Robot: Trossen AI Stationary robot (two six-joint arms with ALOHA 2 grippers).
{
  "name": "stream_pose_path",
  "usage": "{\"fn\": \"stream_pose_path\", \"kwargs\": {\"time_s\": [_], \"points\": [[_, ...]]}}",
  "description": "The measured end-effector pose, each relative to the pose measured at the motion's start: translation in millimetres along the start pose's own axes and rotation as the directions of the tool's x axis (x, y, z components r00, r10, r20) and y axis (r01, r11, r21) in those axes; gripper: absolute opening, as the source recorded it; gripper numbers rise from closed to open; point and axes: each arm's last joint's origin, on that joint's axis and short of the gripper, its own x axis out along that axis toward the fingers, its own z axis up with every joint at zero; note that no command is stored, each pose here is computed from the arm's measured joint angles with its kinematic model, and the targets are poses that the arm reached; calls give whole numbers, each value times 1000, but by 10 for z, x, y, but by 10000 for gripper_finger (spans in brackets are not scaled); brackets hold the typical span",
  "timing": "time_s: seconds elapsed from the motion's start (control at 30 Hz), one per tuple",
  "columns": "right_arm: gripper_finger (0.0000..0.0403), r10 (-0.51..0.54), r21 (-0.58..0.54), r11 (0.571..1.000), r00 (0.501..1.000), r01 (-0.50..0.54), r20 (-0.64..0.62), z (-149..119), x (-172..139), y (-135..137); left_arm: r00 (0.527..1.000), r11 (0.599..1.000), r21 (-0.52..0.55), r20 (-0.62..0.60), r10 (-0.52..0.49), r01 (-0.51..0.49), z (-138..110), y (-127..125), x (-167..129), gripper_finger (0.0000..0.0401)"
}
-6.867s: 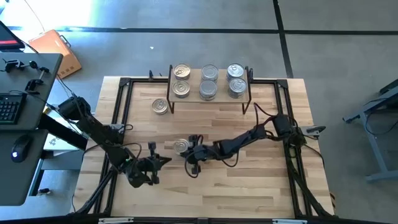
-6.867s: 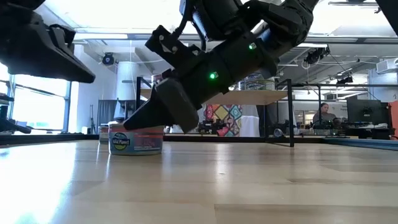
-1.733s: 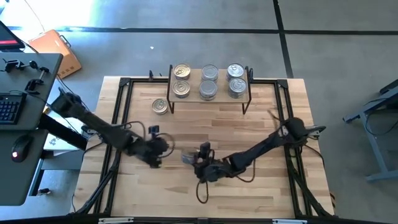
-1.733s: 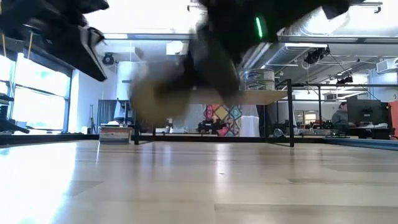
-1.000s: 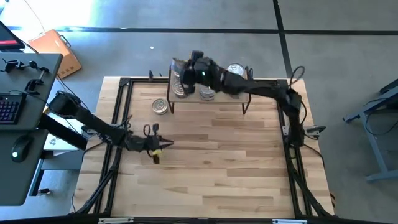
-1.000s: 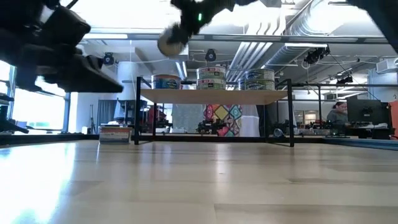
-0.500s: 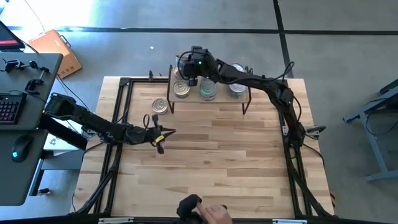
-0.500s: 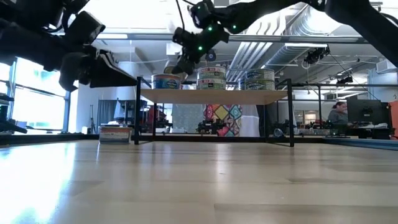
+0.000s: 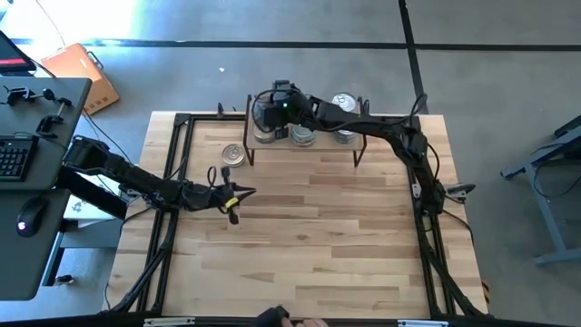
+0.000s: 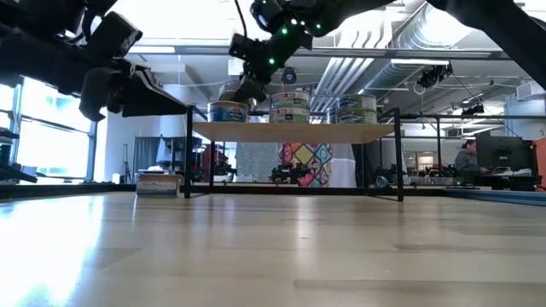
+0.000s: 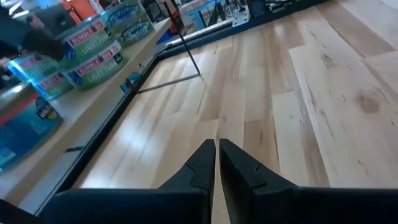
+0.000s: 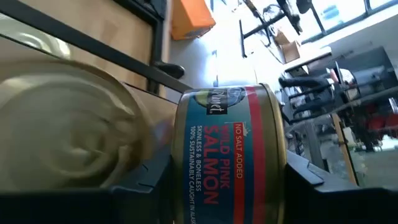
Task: Stack canned seafood by type on shelf
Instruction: Stack the blue tuna can on top of the other blue tuna can
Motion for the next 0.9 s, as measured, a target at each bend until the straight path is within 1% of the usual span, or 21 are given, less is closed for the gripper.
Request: {"fn": "stream_pose_path", "kwargs": {"time_s": [0.07, 0.2, 0.3, 0.4, 0.47, 0.57, 0.63, 0.7, 0.8, 0.9], "points": [[170, 1, -30, 1000, 1000, -1, 11, 85, -34, 68, 1000, 1000, -5, -9, -3, 3, -10, -3, 0, 14], [170, -50, -92, 995, 999, 49, -5, 231, -105, 101, 1000, 1000, -6, -8, -7, 7, -9, -11, -4, 14], [170, -102, -93, 990, 994, 104, 31, 269, -115, 31, 1000, 1000, -2, -1, -19, 19, 0, -32, -16, 14], [170, -140, -99, 985, 989, 143, 36, 212, -87, -67, 1000, 1000, -2, 1, -22, 22, 1, -35, -18, 14], [170, -144, -78, 986, 989, 147, 44, 141, -42, -129, 1000, 1000, -2, 1, -22, 22, 1, -35, -18, 14], [170, -101, -31, 994, 992, 103, 70, 34, 13, -193, 1000, 1000, -1, 1, -22, 22, 1, -35, -18, 14], [171, -91, 21, 996, 993, 90, 77, -20, 57, -214, 1000, 1000, -1, 1, -22, 22, 2, -35, -18, 14], [182, -83, 60, 995, 994, 79, 71, -68, 98, -216, 1000, 1000, -1, 1, -21, 21, 2, -35, -17, 14], [207, -85, 87, 993, 994, 79, 65, -99, 120, -229, 1000, 1000, -1, 2, -21, 21, 2, -34, -17, 14], [219, -76, 93, 993, 995, 70, 62, -107, 122, -226, 1000, 1000, -1, 2, -20, 20, 3, -33, -17, 14]]}}
